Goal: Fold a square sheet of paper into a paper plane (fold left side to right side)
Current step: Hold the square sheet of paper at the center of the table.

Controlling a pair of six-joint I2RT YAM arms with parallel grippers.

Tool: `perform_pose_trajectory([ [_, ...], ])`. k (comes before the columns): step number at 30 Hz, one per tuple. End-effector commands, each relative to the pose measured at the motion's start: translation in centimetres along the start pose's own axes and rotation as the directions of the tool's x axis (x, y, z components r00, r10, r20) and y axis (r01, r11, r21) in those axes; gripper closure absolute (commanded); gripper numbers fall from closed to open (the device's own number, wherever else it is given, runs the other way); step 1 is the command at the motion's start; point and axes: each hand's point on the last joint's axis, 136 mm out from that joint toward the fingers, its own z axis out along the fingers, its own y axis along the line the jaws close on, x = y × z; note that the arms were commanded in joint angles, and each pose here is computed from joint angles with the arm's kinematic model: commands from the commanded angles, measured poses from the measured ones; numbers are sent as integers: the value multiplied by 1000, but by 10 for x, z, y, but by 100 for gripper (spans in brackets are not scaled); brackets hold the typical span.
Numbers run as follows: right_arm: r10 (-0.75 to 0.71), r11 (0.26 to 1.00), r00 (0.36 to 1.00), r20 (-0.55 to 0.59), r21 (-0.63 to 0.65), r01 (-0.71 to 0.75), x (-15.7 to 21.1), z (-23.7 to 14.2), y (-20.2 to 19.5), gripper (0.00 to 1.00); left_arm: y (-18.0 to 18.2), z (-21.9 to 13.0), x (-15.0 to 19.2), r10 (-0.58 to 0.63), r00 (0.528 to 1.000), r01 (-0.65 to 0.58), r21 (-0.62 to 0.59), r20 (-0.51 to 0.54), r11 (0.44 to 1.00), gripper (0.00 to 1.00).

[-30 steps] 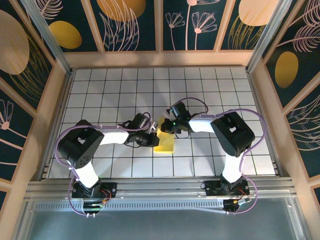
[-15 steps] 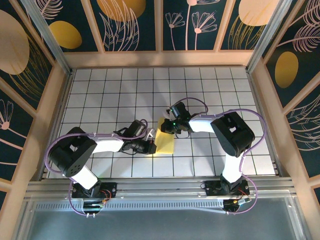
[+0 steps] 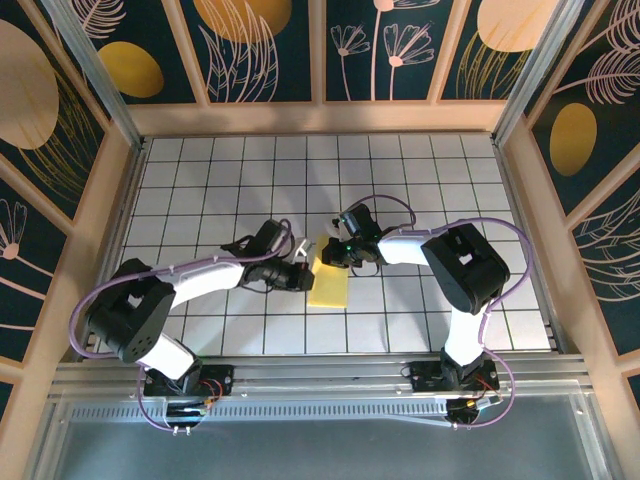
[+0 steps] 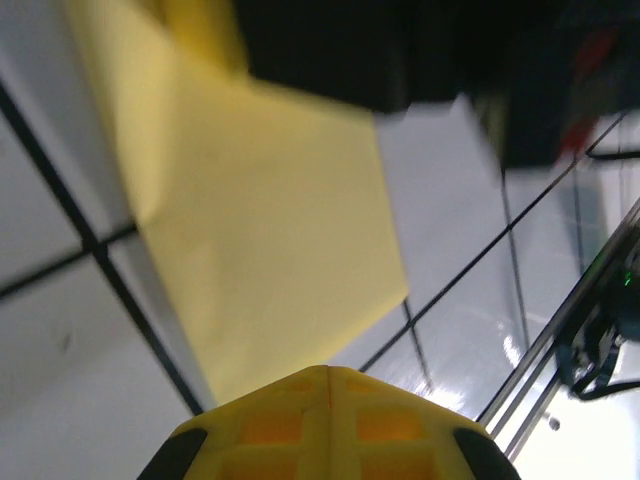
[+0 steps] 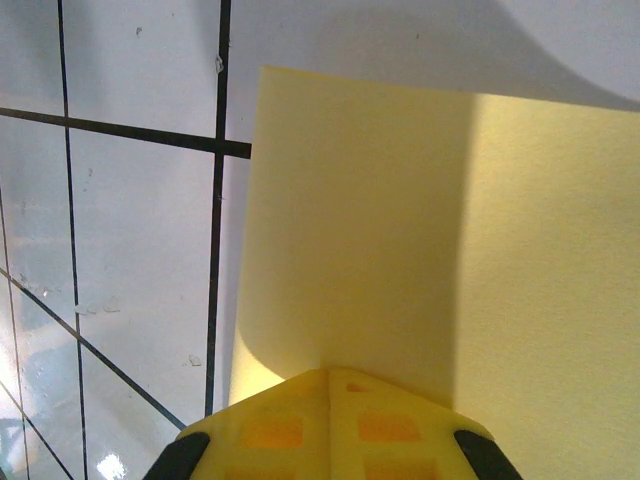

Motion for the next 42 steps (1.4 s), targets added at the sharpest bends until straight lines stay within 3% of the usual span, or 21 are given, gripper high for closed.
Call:
perform_pose_trajectory([
  [1, 38, 989, 998, -49, 141, -31, 21, 4, -38, 100, 11, 13, 2, 6, 998, -8, -31, -62, 1000, 98],
  [8, 31, 991, 998, -53, 130, -24, 20, 5, -32, 100, 32, 42, 6, -41, 994, 36, -51, -98, 998, 98],
  [15, 12, 997, 999, -31, 78, -10, 8, -2, -10, 100, 44, 44, 19, -69, 991, 60, -77, -115, 995, 98],
  [23, -18, 1000, 997, 78, 14, 17, -16, -48, 27, 91, 50, 41, 33, -120, 986, 109, -91, -116, 990, 99],
  [26, 2, 1000, 997, 75, 10, -3, -2, -64, 27, 99, 48, 40, 34, -146, 984, 138, -86, -99, 987, 100],
  [31, 52, 997, 998, 31, -65, -50, 39, -75, 34, 100, 45, 38, 37, -192, 979, 187, -80, -67, 979, 100],
  [35, 87, 990, 996, -15, -109, -88, 66, -62, 37, 100, 39, 36, 35, -195, 979, 191, -69, -51, 979, 100],
  [42, 106, 993, 991, -85, -44, -110, 91, -32, 20, 100, 34, 38, 30, -185, 982, 182, -61, -48, 981, 100],
])
